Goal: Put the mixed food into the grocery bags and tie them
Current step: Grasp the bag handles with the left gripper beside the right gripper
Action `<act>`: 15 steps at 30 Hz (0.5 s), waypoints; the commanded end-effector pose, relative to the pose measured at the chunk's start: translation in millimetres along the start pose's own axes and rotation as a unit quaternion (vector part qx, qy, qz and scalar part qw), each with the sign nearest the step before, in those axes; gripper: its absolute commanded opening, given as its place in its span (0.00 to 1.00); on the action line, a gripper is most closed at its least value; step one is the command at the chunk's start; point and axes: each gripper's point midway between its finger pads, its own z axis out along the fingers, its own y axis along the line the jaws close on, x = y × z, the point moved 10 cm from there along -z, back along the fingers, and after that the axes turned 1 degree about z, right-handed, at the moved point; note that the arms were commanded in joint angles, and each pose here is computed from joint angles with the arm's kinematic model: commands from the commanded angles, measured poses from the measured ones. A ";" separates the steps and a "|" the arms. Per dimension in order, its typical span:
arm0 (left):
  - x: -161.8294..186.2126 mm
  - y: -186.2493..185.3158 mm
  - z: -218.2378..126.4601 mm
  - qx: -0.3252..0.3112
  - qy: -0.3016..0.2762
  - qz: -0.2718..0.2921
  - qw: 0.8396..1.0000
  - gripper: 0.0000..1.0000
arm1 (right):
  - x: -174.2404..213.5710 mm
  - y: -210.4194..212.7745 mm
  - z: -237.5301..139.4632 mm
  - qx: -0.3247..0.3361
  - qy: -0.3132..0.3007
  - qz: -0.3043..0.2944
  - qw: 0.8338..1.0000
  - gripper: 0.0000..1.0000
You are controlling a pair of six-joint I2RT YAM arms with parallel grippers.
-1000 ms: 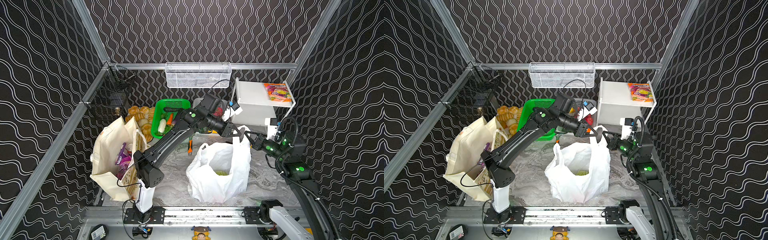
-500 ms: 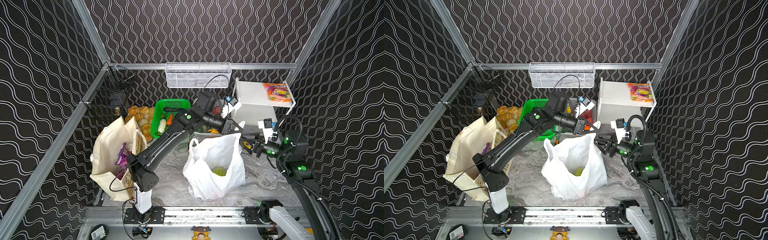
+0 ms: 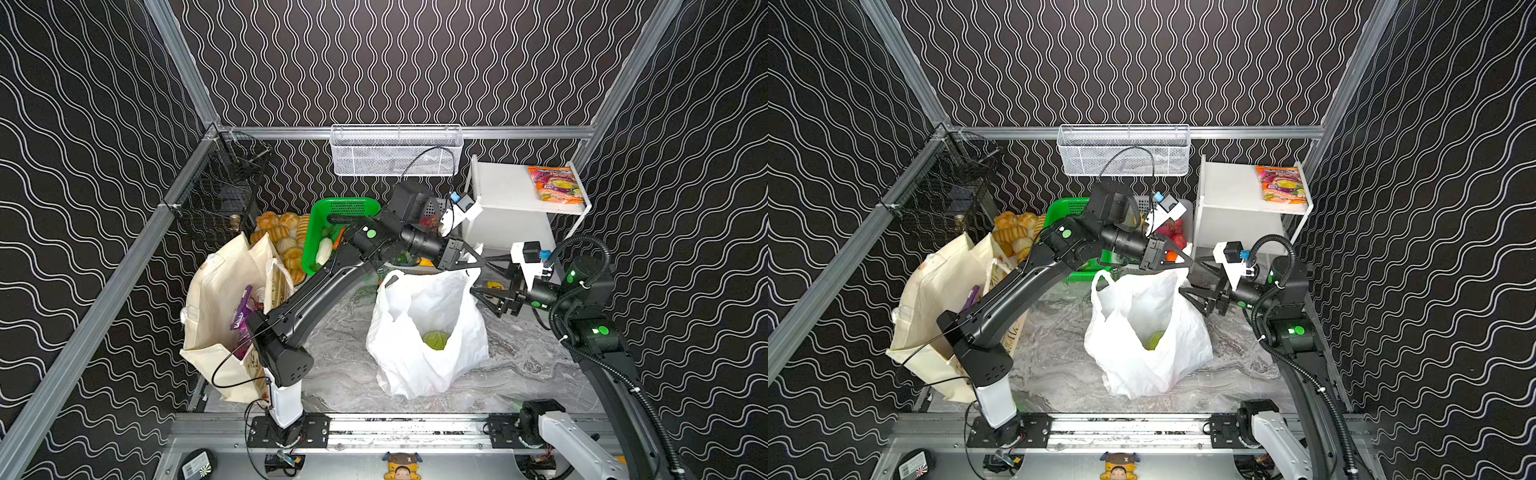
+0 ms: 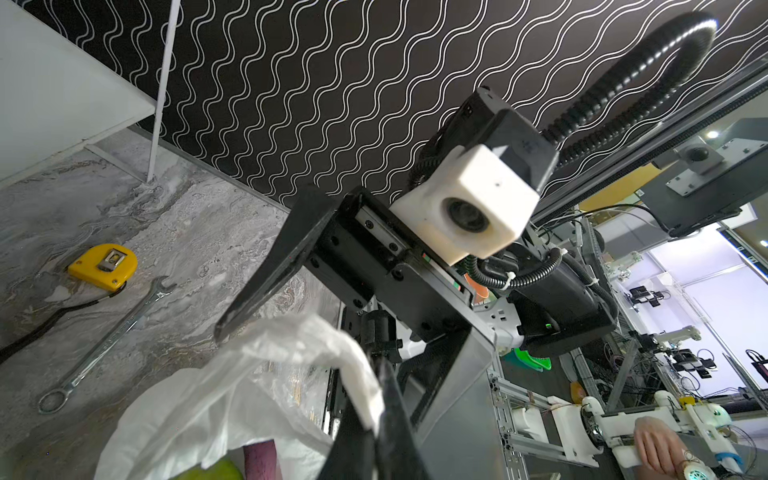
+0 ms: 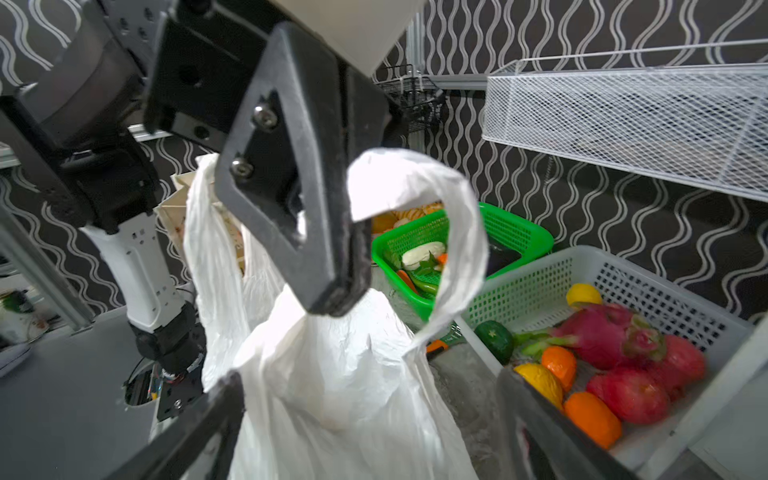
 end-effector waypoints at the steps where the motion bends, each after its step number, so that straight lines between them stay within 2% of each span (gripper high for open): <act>1: -2.9 -8.7 -6.2 0.011 -0.005 0.019 1.000 0.00 | -7.5 2.5 2.4 -0.051 -0.028 -0.049 0.997 0.99; 6: -2.8 -10.6 -6.2 0.020 -0.002 0.021 1.000 0.00 | -9.0 -12.5 10.9 -0.058 -0.020 -0.044 0.997 1.00; 11: -1.8 -14.6 -8.5 0.039 0.000 0.026 0.999 0.00 | 1.3 -30.4 21.5 -0.072 -0.018 -0.010 0.997 0.99; 13: -0.5 -14.1 -7.6 0.039 0.004 0.026 0.999 0.00 | 1.7 -31.9 24.7 -0.100 -0.019 0.003 0.995 0.93; 14: -0.3 -12.8 -7.8 0.035 0.004 0.025 0.999 0.00 | 1.1 -31.9 26.1 -0.109 -0.019 0.010 0.994 0.85; 15: -0.7 -11.8 -9.3 0.028 0.003 0.024 0.999 0.00 | 1.7 -31.8 27.6 -0.118 -0.018 0.017 0.993 0.71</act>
